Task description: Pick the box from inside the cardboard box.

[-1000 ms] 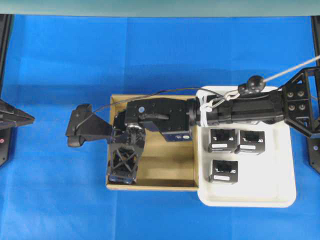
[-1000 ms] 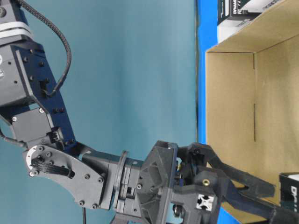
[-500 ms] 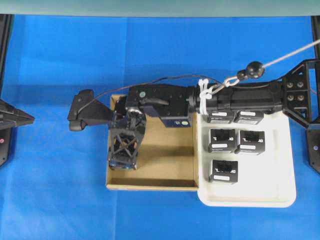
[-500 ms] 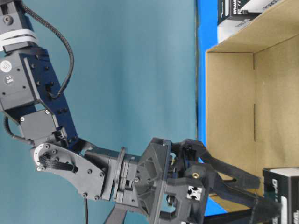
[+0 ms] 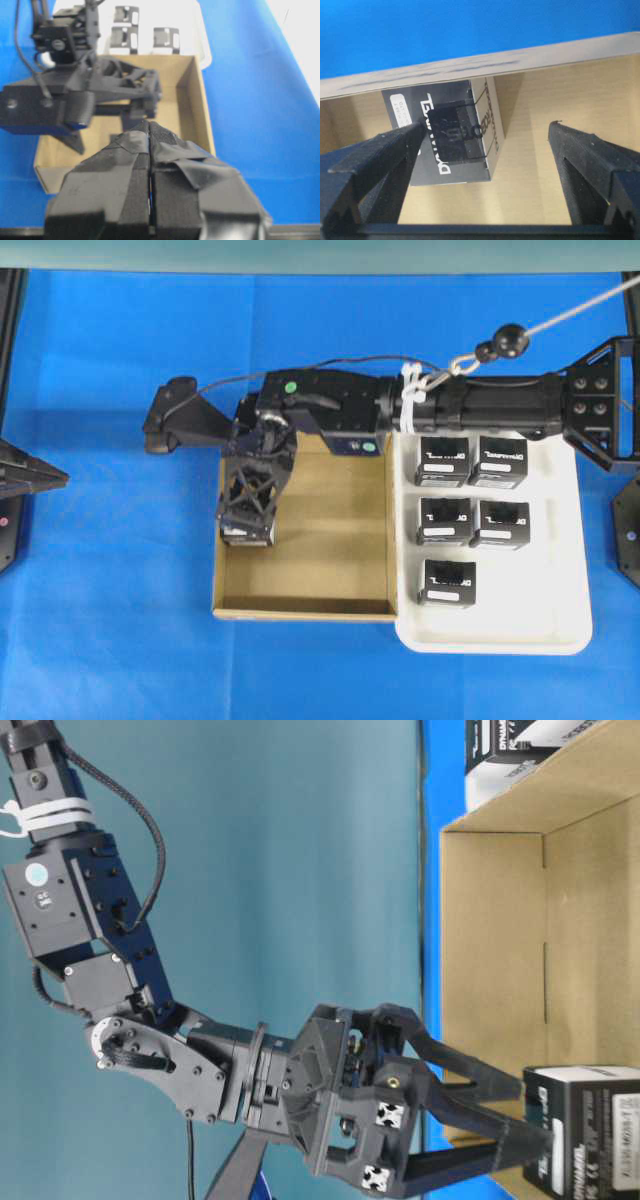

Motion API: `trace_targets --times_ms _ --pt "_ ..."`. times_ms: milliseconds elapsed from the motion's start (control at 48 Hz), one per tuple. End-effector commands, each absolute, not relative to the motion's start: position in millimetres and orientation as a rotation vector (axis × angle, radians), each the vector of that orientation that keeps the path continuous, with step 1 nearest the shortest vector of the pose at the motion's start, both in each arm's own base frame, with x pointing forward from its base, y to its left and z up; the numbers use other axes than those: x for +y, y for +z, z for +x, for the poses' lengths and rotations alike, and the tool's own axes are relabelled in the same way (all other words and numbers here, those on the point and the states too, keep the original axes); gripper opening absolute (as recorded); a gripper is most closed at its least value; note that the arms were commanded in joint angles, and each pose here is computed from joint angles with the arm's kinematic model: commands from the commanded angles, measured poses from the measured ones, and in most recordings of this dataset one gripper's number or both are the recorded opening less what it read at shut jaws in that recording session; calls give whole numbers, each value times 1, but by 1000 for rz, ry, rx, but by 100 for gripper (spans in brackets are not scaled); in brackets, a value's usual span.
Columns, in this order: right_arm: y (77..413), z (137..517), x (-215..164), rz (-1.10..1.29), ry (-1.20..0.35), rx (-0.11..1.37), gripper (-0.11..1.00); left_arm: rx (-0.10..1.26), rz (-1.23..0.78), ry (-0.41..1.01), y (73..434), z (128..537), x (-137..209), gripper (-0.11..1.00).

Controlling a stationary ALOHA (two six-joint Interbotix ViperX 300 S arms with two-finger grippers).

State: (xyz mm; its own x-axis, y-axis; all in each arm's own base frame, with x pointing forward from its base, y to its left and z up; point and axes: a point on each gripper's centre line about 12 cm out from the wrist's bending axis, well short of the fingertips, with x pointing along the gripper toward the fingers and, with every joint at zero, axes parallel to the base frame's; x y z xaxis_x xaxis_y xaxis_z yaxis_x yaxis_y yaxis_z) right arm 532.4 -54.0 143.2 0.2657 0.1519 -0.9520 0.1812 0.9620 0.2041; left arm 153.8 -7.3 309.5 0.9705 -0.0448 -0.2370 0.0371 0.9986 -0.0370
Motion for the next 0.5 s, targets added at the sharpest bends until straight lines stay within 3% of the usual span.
trace_targets --times_ms 0,479 --pt "142 532 -65 300 -37 1303 100 209 -30 -43 322 154 -7 -7" --pt "143 534 -61 292 -33 1298 100 211 -27 -45 322 154 -8 -7"
